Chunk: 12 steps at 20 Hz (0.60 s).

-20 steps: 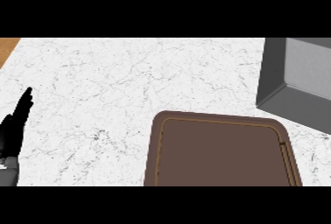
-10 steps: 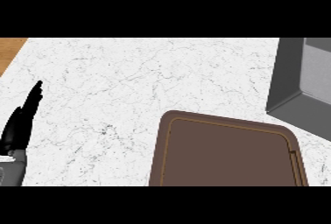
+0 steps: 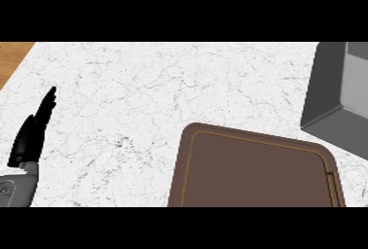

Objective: Pick the bell pepper from the tray and place it in the cardboard box

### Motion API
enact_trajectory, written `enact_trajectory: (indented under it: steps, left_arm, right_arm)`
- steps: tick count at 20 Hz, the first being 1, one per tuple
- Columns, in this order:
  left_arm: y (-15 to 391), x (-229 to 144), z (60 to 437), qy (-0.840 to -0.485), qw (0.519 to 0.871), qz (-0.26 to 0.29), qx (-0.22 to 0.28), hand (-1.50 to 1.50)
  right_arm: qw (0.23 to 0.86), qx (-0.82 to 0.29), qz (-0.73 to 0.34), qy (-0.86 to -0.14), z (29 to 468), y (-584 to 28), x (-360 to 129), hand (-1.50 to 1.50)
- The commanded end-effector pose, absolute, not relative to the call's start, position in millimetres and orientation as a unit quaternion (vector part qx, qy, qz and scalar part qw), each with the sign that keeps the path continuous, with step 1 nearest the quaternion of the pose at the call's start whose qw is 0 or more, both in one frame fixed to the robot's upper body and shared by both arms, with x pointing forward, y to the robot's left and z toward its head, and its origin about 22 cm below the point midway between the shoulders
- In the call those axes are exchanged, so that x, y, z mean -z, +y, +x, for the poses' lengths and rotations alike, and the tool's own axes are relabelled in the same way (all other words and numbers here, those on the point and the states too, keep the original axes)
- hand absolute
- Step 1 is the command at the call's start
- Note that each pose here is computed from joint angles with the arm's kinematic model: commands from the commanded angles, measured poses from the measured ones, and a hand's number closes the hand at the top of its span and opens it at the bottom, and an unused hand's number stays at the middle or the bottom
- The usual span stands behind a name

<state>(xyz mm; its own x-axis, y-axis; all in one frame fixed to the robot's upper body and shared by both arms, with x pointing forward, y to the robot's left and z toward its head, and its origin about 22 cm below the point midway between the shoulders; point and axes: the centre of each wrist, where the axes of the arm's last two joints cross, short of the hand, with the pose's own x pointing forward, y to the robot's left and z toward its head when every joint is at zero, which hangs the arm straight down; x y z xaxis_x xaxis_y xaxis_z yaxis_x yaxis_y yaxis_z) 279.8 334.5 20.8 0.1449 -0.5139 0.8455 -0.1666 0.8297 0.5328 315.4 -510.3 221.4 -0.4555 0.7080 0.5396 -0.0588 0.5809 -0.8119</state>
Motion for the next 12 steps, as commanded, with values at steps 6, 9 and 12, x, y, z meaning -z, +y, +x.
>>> enact_trajectory:
  steps: [6, 9, 12]
  left_arm:
    - [336.6, -30.4, 287.7, -0.638, 0.708, 0.275, 0.125, 0.0]
    - [338.5, -14.0, 281.1, -0.636, 0.714, 0.27, 0.113, 0.0]
    - [336.0, -11.1, 285.8, -0.635, 0.713, 0.272, 0.122, 0.0]
  right_arm:
    - [0.47, -0.461, -0.17, -0.733, 375.6, -456.7, -170.3, 1.5]
    - [0.531, -0.432, -0.163, -0.711, 394.8, -440.1, -161.6, 1.5]
    - [0.561, -0.44, -0.132, -0.689, 403.5, -428.0, -147.2, -1.5]
